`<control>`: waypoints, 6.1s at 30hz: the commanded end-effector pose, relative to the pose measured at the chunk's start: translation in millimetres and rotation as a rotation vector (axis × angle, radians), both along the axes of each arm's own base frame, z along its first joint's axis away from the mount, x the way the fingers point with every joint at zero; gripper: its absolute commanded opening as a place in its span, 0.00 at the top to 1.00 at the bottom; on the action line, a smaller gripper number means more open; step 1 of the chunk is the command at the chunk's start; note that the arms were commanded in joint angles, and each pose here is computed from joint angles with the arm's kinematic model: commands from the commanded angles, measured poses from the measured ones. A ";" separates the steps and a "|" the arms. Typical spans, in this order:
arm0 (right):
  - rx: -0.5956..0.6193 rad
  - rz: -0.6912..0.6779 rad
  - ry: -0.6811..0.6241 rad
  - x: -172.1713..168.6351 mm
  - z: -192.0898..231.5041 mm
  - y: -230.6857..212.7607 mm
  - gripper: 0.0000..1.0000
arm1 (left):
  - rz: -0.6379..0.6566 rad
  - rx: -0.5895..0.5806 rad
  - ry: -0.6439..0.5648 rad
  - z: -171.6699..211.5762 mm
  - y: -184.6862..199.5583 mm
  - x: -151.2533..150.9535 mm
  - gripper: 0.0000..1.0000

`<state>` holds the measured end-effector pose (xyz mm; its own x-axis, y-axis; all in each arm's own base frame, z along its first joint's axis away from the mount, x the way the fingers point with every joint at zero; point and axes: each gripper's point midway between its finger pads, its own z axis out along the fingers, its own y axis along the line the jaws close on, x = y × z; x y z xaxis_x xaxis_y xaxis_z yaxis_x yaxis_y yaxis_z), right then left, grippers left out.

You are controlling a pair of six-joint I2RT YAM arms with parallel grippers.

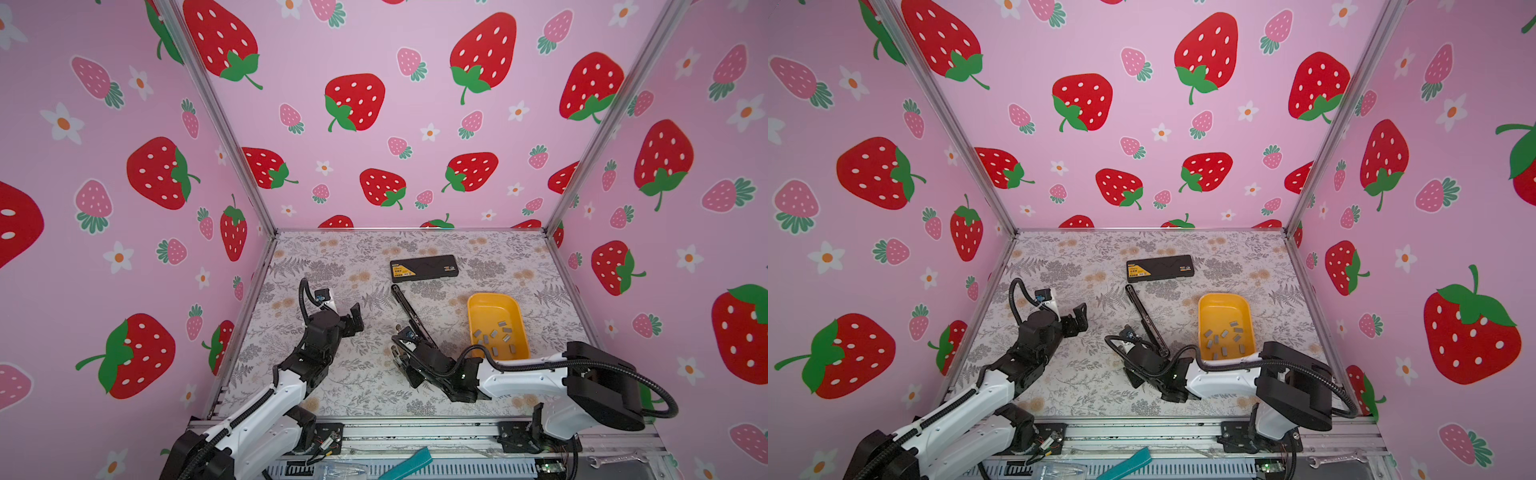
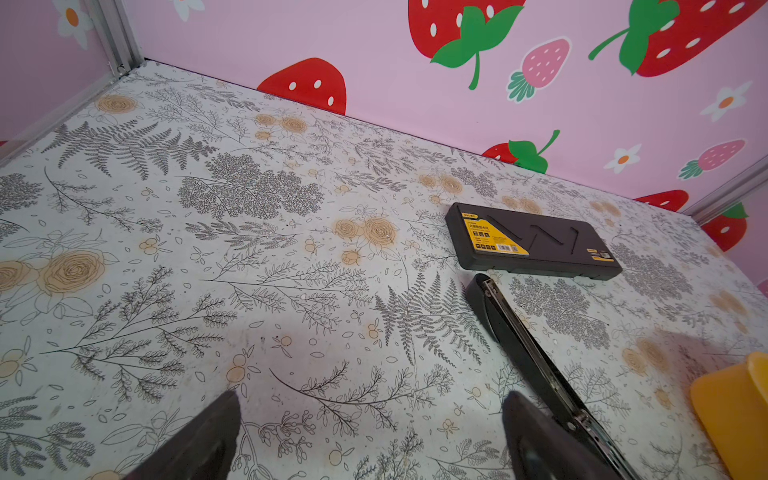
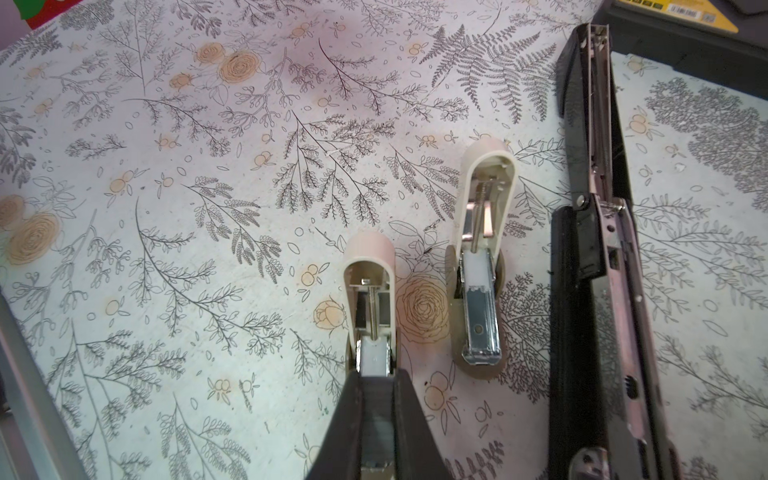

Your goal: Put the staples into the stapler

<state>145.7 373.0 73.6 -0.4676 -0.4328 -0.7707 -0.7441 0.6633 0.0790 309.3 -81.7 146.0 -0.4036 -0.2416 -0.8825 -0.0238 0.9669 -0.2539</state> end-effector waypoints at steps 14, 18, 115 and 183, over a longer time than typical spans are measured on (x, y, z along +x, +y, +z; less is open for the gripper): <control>-0.009 0.006 0.031 -5.4 -12.7 10.7 0.91 | -0.001 -0.007 -0.034 14.2 -0.4 3.9 0.01; -0.014 0.003 0.037 -6.5 -15.7 10.5 0.91 | -0.002 -0.007 -0.034 14.2 -0.7 3.8 0.01; 0.002 -0.074 -0.001 -9.1 2.6 -17.6 0.64 | -0.010 -0.016 -0.029 13.2 -2.6 3.5 0.01; 0.037 -0.509 -0.048 88.2 94.4 -148.4 0.80 | 0.016 0.025 -0.030 13.1 5.1 2.3 0.01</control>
<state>214.4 273.8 180.4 -0.5152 -0.1407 -0.8454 -0.4504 0.8837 0.1275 307.9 -82.2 150.2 -0.3959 -0.2252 -0.8902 -0.0072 0.9702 -0.2423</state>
